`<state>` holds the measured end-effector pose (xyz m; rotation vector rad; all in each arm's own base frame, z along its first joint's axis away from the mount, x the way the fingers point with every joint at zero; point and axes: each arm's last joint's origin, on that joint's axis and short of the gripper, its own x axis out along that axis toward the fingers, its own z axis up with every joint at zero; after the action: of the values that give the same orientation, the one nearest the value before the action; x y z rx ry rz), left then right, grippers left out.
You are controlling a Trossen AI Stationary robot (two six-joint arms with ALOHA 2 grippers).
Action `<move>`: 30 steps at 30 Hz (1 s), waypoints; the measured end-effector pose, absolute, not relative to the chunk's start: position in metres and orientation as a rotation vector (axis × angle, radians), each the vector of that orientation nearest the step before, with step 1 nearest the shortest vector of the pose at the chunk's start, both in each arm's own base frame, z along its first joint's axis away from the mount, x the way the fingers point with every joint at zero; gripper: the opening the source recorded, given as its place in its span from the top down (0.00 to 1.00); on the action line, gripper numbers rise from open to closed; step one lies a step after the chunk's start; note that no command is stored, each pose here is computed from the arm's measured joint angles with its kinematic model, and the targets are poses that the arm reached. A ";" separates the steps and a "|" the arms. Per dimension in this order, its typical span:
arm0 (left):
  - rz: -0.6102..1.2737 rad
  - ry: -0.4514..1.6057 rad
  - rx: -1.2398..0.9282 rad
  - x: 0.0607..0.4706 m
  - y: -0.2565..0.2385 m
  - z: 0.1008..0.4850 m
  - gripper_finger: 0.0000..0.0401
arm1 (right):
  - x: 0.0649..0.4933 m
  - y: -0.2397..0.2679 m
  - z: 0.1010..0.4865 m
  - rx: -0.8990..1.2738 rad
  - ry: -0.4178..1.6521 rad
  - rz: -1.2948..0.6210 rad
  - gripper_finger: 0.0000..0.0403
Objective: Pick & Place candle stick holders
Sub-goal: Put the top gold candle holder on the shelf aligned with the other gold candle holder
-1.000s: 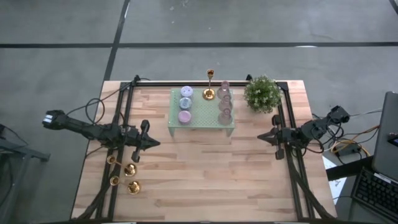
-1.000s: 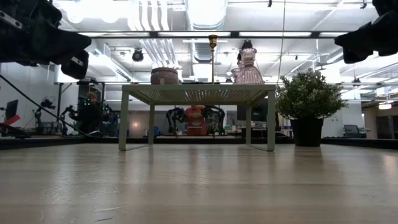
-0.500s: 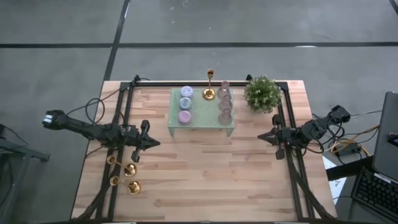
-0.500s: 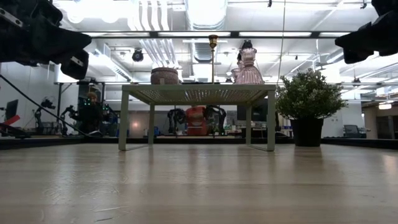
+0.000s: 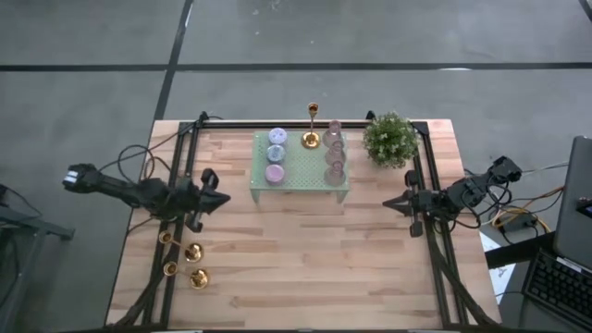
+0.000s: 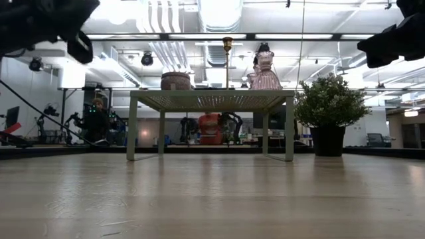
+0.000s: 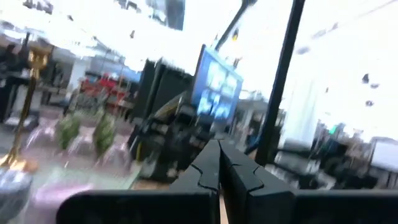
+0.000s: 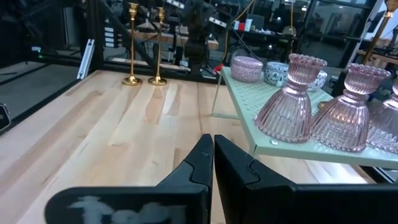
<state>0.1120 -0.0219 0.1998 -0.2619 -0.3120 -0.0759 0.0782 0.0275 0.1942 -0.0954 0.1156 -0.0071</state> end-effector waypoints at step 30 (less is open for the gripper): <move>-0.421 -0.254 -0.084 0.083 -0.026 0.356 0.63 | 0.078 0.028 0.194 -0.099 0.116 -0.007 0.98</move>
<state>0.0831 -0.0259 0.3561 -0.0835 -0.2535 -0.4212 0.0782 0.0276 0.1940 -0.0992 0.1160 -0.0068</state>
